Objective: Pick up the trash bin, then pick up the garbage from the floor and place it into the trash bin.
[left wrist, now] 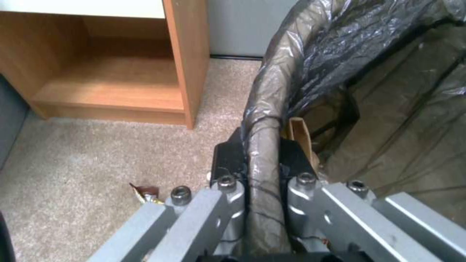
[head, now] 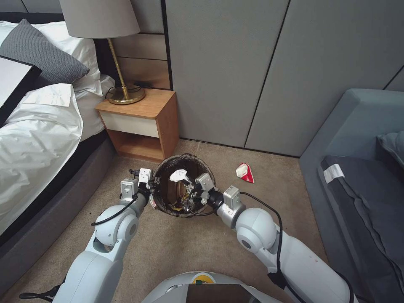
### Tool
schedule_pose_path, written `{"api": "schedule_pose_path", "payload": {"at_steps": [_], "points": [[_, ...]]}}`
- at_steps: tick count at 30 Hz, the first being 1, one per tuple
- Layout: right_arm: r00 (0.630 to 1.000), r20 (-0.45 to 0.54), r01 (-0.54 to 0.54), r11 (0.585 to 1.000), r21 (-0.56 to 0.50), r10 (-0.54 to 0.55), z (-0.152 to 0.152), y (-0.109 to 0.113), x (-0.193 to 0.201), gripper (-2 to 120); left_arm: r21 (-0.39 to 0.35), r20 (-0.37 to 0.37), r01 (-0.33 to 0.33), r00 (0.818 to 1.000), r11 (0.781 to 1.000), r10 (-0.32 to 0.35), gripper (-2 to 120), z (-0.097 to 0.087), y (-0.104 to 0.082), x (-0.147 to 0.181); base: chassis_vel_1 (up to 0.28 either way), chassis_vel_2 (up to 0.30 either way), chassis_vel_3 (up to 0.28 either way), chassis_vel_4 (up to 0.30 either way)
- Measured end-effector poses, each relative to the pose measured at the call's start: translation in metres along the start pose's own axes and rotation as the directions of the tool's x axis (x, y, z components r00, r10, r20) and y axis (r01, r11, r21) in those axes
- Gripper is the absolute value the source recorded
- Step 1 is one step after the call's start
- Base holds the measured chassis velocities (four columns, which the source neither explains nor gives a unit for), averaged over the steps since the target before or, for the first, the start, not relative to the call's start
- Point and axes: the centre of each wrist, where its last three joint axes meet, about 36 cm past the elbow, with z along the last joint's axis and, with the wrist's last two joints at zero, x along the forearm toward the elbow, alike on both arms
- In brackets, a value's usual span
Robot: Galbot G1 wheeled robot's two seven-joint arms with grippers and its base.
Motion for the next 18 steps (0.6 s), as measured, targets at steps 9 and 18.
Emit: {"api": "schedule_pose_path", "payload": {"at_steps": [9,18], "points": [[1.000,0.000,-0.008,1.000,-0.009,0.008,-0.0005,0.0029,-0.0038,55,0.001,-0.001,-0.001,1.000,1.000,0.001,5,-0.0002,0.0010,-0.0009,0.000,0.000,0.000,0.000],[0.999,0.008,-0.032,0.999,-0.012,0.032,-0.0004,-0.0003,-0.0074,87,0.002,-0.002,-0.005,1.000,1.000,0.005,5,-0.0004,0.0012,-0.0010,0.000,0.000,0.000,0.000]]}}
